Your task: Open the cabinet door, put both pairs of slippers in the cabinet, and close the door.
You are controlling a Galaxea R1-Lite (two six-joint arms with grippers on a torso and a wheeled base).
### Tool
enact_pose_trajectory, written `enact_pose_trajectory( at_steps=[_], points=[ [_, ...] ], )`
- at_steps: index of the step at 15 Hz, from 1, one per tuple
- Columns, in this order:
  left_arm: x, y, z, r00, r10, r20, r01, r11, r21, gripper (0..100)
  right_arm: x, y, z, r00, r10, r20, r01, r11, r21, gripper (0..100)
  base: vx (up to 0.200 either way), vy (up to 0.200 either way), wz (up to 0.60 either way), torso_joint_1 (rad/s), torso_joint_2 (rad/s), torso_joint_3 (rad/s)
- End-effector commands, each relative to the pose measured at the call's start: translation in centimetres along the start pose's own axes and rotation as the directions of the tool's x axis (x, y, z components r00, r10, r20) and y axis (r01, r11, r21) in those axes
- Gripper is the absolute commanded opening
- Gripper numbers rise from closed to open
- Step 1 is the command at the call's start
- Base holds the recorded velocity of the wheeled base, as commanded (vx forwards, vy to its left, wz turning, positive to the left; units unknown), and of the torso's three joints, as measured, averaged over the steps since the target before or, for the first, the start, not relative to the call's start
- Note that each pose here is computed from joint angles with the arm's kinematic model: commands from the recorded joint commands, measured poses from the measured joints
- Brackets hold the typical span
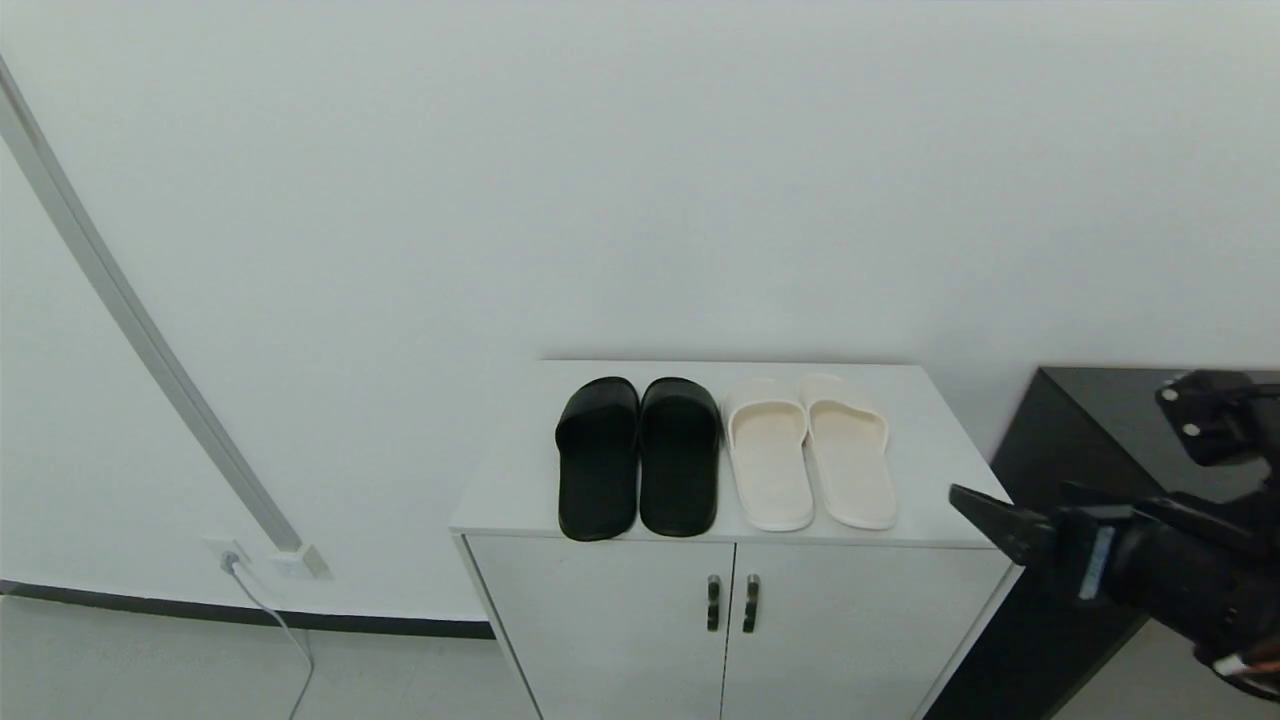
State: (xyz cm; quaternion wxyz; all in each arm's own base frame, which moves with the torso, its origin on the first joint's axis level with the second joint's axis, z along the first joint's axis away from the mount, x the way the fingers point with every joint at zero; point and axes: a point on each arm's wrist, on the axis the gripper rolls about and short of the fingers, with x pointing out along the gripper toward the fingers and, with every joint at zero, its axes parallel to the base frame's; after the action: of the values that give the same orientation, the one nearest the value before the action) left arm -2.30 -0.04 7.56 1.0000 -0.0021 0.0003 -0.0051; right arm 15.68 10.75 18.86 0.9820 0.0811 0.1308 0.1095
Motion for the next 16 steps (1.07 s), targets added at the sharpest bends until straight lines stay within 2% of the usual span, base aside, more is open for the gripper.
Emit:
enact_pose_trajectory(
  at_steps=[1, 5, 10, 16],
  points=[
    [0.0, 0.0, 0.0, 1.000, -0.001, -0.001, 0.001, 1.000, 0.000, 0, 7.1, 4.4, -1.9, 0.997, -0.066, -0.046, 0.065, 0.998, -0.023, 100, 0.000, 0.000, 0.00, 0.000, 0.00, 0.000],
    [0.0, 0.0, 0.0, 1.000, -0.001, -0.001, 0.001, 1.000, 0.000, 0, 12.2, 6.7, -4.3, 0.995, -0.092, -0.039, 0.091, 0.995, -0.035, 100, 0.000, 0.000, 0.00, 0.000, 0.00, 0.000],
    [0.0, 0.0, 0.0, 1.000, -0.001, -0.001, 0.001, 1.000, 0.000, 0, 17.5, 6.8, -6.0, 0.994, -0.107, 0.009, 0.107, 0.990, -0.088, 100, 0.000, 0.000, 0.00, 0.000, 0.00, 0.000],
    [0.0, 0.0, 0.0, 1.000, -0.001, -0.001, 0.001, 1.000, 0.000, 0, 23.3, 6.1, -5.8, 0.986, -0.152, 0.066, 0.158, 0.981, -0.108, 100, 0.000, 0.000, 0.00, 0.000, 0.00, 0.000]
  ],
)
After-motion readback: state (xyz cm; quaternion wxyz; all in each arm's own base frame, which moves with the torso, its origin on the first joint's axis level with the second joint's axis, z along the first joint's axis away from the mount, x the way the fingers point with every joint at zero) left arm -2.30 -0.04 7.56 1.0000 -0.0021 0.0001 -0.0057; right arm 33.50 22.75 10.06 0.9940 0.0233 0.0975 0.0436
